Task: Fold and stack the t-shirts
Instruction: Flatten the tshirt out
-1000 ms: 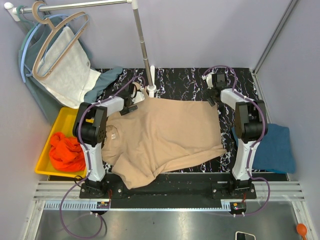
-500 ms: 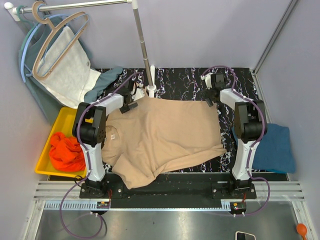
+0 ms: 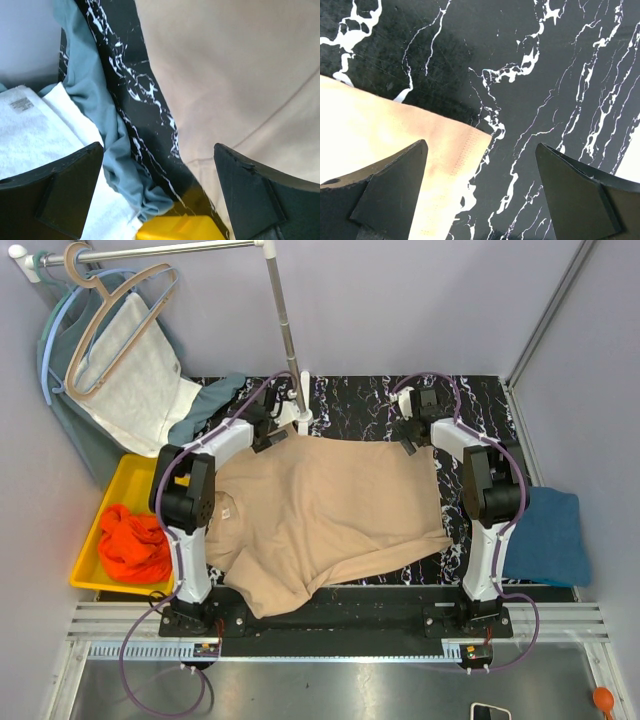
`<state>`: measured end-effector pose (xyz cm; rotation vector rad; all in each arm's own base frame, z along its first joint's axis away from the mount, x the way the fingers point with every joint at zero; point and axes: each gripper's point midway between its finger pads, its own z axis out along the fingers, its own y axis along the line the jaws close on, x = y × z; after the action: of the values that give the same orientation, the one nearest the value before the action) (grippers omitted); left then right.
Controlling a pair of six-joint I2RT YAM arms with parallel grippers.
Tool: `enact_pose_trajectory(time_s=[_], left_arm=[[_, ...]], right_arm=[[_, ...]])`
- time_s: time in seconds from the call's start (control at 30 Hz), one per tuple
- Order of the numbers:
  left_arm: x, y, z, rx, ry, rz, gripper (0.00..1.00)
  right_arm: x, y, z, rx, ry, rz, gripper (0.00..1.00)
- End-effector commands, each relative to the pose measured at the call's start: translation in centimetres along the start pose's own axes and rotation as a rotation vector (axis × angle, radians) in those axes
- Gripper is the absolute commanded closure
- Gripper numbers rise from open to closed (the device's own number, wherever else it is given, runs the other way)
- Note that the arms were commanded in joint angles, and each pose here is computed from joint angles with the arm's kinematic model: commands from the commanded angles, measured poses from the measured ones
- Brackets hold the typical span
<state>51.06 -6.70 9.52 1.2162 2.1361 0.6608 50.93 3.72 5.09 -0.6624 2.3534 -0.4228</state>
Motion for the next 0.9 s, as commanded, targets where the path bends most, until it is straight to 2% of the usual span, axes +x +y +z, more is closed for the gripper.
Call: enact_pose_trajectory(time_s=[0.0,0.5,0.87], left_arm=[[-1.6,0.6,1.7,-0.014,-0.039,-0.026,0.01],[-0.3,-0.8,5.5,-0.019,0.014,0.066,0.01],[0.2,0.6,7.9,-0.055,0.039,0.079,0.01]], right_arm=[[-1.1,-1.4,0.0,0.060,-0.025,-0.005,0.02],[-0.8,-2.4,2.0,0.128,-0.008,-0.068,0.03],[-1.9,-4.2,3.6,0.215,-0.016,-0.111,0.03]])
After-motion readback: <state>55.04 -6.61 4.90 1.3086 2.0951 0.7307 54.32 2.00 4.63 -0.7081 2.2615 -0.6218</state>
